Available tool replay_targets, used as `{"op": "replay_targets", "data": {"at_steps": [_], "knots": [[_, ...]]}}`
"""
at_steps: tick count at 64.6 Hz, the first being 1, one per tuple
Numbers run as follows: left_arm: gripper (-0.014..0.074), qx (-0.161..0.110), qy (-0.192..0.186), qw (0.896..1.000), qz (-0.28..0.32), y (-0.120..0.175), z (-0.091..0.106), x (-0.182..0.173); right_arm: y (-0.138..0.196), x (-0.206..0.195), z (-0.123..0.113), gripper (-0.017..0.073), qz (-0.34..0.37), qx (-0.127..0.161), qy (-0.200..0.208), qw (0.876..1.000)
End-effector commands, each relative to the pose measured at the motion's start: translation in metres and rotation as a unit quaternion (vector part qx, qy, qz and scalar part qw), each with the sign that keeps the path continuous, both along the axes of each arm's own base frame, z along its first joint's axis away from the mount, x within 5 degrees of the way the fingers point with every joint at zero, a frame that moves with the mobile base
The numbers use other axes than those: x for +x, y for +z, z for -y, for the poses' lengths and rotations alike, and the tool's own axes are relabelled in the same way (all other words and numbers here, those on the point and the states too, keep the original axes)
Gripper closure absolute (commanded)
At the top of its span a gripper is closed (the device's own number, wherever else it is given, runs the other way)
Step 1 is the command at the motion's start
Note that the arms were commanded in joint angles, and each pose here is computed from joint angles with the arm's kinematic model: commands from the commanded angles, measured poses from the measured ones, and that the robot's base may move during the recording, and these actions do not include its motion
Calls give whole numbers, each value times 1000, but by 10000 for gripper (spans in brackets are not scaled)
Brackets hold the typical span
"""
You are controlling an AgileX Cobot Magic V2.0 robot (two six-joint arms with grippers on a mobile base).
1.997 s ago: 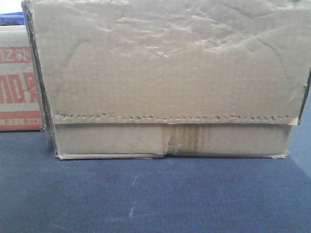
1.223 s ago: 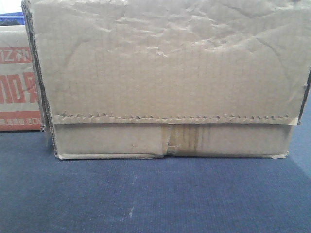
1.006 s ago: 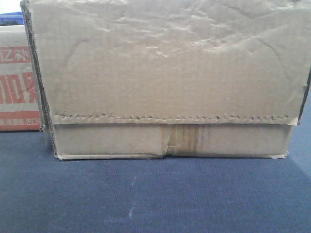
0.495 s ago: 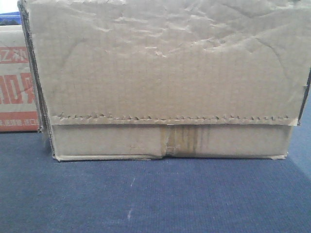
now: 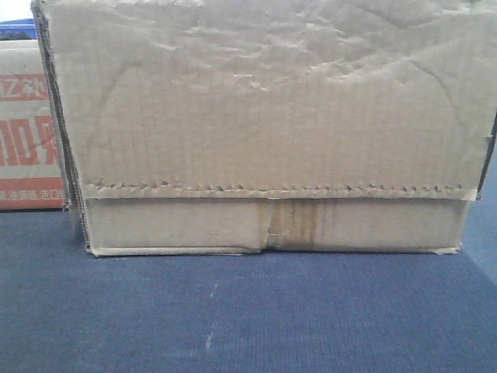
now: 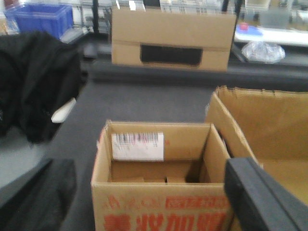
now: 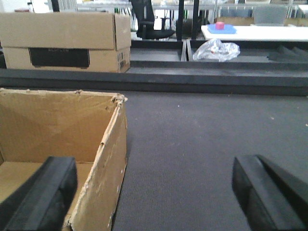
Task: Stack two boxes on right shelf middle
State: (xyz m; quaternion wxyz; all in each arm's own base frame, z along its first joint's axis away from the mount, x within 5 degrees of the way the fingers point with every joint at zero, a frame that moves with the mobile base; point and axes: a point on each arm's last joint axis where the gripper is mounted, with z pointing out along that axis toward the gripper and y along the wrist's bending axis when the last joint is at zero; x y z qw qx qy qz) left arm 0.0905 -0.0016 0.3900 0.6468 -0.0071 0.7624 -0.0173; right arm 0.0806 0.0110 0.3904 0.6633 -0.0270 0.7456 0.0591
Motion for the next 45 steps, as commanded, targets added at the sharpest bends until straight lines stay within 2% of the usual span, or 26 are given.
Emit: {"op": "replay_targets", "data": {"at_steps": [1,8,14,18,21,25,28,34,40,45], "knots": [[1,5,-8,999,-44,-2,2,15,2,1,0,-9,6,-1,-3,1000],[12,22,-1,993,-120,0,1,40,2,1,-1,-9,6,-3,4,1000],[13,56,16,983,-173,6,-3,71,2,1,-2,-9,5,-3,12,1000],[13,78,34,972,-217,8,-8,97,2,1,-3,-9,5,-3,16,1000],[13,81,45,963,-253,9,-12,117,2,1,-3,-9,5,-3,17,1000],[13,94,41,949,-297,11,-21,146,2,1,-3,-9,5,-3,18,1000],[13,80,22,940,-330,11,-28,169,2,1,-3,-9,5,-3,21,1000],[13,50,-1,933,-357,11,-44,202,2,0,-4,-9,5,-3,24,1000],[13,47,-2,927,-372,6,-59,230,2,0,-4,-9,4,-3,26,1000],[13,57,-9,923,-381,-3,-63,247,2,0,-4,-9,3,-3,26,1000]]}}
